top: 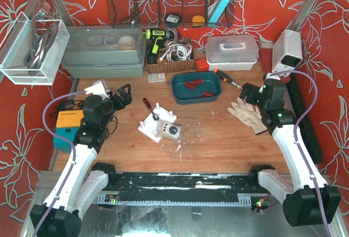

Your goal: Install the large spring

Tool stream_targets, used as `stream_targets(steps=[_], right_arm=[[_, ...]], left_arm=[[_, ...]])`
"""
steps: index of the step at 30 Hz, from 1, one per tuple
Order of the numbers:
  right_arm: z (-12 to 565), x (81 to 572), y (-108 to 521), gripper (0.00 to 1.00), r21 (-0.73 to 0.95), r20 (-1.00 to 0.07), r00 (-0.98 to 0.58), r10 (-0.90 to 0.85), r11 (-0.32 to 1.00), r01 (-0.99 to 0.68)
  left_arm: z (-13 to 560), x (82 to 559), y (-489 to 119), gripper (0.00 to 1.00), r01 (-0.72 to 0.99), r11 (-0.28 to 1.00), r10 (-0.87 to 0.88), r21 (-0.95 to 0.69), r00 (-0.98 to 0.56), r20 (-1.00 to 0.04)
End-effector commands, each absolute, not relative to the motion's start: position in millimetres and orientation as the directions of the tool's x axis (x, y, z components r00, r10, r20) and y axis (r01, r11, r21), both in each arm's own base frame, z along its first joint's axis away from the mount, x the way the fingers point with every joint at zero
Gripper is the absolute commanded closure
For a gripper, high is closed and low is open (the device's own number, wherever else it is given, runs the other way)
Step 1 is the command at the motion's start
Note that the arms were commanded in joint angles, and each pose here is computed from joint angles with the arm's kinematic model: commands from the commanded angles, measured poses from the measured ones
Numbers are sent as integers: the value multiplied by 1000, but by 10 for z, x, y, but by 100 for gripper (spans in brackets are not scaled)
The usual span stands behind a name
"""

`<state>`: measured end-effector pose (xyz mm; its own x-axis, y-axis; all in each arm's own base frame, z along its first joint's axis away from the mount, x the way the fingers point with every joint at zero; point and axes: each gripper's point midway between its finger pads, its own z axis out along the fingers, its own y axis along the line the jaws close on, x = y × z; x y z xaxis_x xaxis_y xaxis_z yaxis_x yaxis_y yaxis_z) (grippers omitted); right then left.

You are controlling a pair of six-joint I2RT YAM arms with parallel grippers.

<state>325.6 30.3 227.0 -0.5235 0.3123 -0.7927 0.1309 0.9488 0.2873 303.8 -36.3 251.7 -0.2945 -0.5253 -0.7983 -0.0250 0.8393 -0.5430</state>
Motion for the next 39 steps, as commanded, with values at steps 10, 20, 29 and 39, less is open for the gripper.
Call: stream_targets(steps=[10,20,29,39], right_arm=[[1794,2977,1058,5,429,-664,-694,277,902,-51],[1483,2807,1729,5,234,-703,-710,-33,933,-275],[1423,2671,1982,4,-27,-793,-549,-264,916,-401],[1464,2651,2028,4,-37,-865,-447,-228,917,-397]], left_arm=[[1885,2725,-838,13,11,723,-558,-691,-582,-592],[1645,2822,-886,42,-82,847,-460,-526,-611,-644],[1344,3261,-1011,58,-170,904,-402,-392,-650,-645],[1065,3578,-933,66,-267,923,-385,-278,-665,-640]])
